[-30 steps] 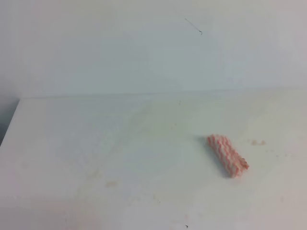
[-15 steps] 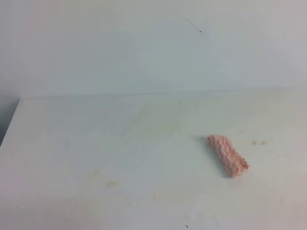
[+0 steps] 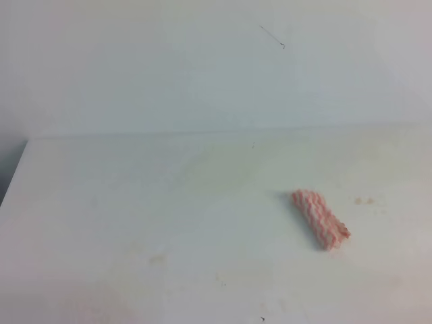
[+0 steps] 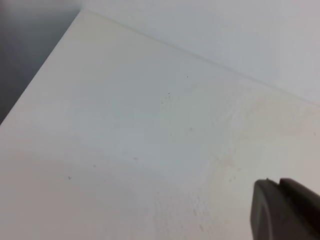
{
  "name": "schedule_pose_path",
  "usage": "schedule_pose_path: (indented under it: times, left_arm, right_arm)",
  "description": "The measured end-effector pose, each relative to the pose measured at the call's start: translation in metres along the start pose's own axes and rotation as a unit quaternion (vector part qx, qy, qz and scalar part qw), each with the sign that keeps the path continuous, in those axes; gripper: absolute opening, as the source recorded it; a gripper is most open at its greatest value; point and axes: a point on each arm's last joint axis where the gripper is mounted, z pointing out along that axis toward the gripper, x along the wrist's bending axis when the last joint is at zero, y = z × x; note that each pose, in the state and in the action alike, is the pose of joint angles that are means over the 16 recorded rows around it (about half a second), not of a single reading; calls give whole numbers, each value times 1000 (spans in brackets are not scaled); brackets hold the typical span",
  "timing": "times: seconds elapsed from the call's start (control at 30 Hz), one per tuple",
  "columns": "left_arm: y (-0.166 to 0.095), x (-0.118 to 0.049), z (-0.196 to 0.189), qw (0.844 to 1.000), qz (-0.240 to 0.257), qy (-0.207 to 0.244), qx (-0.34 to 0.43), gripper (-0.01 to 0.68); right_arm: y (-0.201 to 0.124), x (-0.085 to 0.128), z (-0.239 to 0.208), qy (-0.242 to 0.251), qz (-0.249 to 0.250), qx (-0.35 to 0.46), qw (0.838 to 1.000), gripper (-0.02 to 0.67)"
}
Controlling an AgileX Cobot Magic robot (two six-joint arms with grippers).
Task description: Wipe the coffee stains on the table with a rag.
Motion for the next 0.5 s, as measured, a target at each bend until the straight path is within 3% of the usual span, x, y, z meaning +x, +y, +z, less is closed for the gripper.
schedule_pose_path:
  times: [0.5]
  left_arm:
    - [0, 0, 0, 1000, -1, 0, 0, -3]
  right_arm:
    - [0, 1, 0, 5, 11, 0, 1000, -4]
